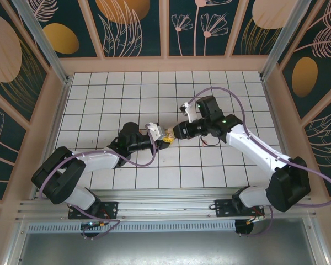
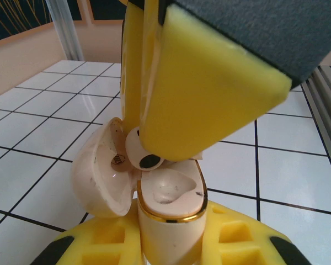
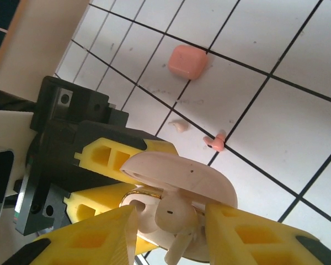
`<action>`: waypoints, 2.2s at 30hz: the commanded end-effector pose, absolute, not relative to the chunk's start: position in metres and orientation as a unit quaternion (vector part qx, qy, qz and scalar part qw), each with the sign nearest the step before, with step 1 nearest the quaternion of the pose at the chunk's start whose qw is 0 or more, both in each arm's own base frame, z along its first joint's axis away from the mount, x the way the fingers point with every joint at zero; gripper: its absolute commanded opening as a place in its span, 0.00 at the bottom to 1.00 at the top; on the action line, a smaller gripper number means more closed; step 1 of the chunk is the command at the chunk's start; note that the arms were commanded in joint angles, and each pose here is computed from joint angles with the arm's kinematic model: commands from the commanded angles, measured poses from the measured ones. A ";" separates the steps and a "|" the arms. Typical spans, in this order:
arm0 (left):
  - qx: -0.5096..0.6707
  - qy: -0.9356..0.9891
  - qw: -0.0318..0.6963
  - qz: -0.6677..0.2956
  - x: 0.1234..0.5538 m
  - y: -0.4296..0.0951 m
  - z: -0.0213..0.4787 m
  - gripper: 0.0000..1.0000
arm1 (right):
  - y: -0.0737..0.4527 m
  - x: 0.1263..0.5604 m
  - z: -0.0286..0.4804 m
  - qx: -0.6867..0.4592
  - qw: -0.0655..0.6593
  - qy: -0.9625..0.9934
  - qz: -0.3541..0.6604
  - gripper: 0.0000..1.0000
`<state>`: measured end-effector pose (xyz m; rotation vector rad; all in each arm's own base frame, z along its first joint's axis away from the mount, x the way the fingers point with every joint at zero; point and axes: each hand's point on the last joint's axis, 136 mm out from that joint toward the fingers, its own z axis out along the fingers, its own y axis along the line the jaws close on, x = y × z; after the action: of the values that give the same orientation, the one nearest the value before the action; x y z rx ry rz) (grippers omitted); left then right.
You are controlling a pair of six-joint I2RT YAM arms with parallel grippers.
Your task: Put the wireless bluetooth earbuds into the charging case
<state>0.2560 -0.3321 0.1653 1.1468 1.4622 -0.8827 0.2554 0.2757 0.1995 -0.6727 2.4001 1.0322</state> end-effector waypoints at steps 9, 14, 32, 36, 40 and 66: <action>0.490 0.587 0.531 -0.366 0.260 -0.339 0.180 0.15 | 0.280 0.255 0.193 -0.251 0.213 0.887 0.325 0.37; 0.490 0.589 0.529 -0.365 0.260 -0.338 0.180 0.15 | 0.279 0.257 0.191 -0.250 0.217 0.892 0.307 0.29; 0.423 0.578 0.524 -0.460 0.247 -0.339 0.193 0.14 | 0.261 0.258 0.279 -0.301 0.457 0.776 0.314 0.21; 0.411 0.573 0.524 -0.478 0.245 -0.339 0.201 0.14 | 0.259 0.255 0.292 -0.323 0.513 0.731 0.313 0.21; 0.398 0.563 0.526 -0.498 0.244 -0.340 0.212 0.14 | 0.261 0.252 0.296 -0.346 0.534 0.706 0.310 0.22; 0.350 0.532 0.538 -0.552 0.247 -0.342 0.258 0.14 | 0.264 0.250 0.284 -0.372 0.547 0.685 0.306 0.22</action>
<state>0.2472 -0.3407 0.2332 0.8541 1.3549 -1.2824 0.2534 0.2640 0.2785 -0.8629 1.6723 0.7315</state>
